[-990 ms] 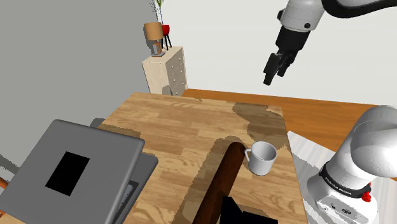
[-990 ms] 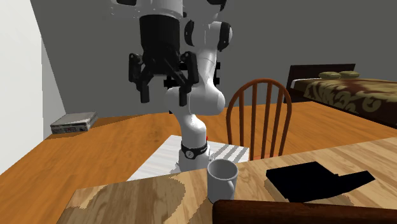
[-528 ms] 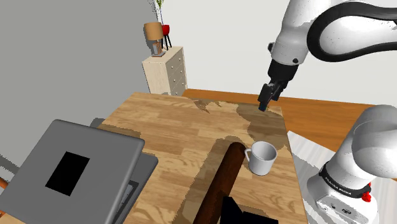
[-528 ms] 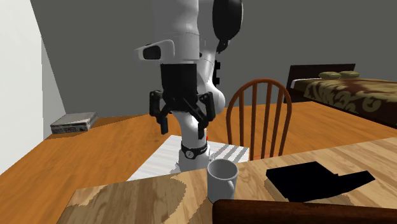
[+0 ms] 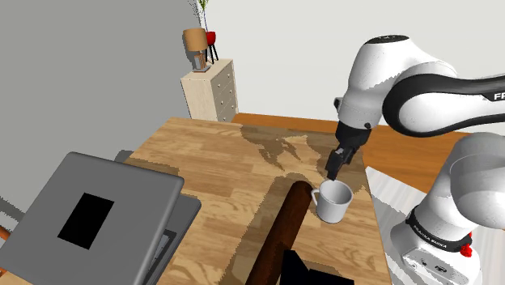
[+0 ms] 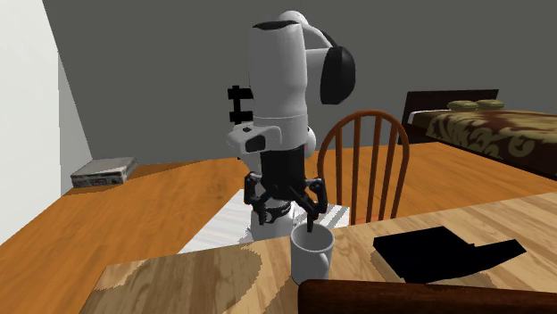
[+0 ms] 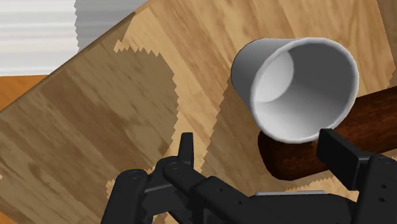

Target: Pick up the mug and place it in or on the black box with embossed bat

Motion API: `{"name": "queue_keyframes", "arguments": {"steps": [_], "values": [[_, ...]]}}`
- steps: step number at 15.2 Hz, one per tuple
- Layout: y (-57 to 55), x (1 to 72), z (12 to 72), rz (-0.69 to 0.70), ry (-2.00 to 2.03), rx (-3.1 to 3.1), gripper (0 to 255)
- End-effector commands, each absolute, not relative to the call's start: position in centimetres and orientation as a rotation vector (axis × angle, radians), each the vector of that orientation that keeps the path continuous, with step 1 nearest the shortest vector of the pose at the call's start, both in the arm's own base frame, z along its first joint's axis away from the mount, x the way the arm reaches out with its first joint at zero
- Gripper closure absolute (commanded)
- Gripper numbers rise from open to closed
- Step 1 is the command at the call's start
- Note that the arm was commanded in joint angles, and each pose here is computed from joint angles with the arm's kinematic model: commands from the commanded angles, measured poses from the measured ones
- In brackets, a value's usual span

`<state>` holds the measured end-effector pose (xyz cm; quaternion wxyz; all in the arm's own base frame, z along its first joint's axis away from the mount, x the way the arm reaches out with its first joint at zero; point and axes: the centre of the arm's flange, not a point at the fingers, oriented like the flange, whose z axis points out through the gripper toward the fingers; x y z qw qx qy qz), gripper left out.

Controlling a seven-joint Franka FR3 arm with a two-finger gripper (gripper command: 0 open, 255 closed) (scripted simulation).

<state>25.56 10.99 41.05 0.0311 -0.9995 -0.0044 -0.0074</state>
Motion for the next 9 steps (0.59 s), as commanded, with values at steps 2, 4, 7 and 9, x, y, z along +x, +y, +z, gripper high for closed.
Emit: {"name": "queue_keyframes", "arguments": {"steps": [2, 4, 7, 9], "values": [[12.1, 25.0, 38.3, -0.001, -0.022, -3.076, 0], [12.2, 25.0, 37.2, -0.001, -0.022, -3.076, 0], [12.3, 25.0, 35.7, -0.001, -0.022, -3.076, 0], [12.3, 25.0, 34.8, -0.001, -0.022, -3.076, 0]]}}
